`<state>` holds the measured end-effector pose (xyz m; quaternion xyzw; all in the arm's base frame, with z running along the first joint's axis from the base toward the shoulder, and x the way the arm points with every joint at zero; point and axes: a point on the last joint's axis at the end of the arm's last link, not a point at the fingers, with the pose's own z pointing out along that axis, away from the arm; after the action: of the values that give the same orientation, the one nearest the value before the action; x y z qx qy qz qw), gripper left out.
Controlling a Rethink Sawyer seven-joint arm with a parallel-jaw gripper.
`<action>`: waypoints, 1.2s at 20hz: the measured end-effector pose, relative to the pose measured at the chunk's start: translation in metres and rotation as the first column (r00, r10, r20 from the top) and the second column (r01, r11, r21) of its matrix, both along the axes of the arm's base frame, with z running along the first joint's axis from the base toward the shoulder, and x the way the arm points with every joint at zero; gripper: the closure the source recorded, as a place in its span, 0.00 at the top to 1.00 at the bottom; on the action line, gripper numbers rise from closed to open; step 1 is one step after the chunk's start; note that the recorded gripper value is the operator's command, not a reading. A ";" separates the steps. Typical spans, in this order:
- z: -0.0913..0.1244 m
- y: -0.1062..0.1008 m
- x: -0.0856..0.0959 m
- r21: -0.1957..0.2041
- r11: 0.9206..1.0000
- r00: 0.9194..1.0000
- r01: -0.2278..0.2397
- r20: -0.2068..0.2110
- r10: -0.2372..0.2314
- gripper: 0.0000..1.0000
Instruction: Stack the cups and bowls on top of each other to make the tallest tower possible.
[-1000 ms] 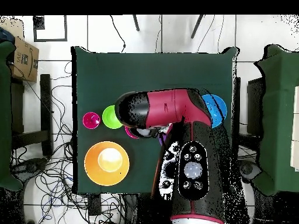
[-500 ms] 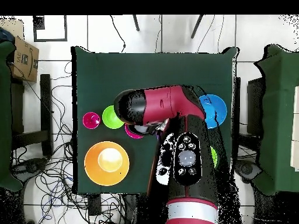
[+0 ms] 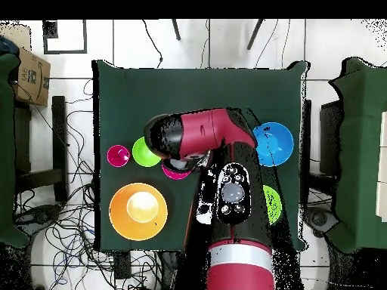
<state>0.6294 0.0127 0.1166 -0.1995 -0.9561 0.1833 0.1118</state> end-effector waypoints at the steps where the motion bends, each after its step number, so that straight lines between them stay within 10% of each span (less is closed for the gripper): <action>1: -0.001 0.001 0.001 0.000 1.000 1.000 -0.001 0.000 0.001 0.00; 24: 0.002 -0.026 0.029 -0.012 0.999 0.999 0.047 0.013 -0.047 0.00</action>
<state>0.6587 -0.0133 0.1190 -0.2236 -0.9507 0.1851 0.1090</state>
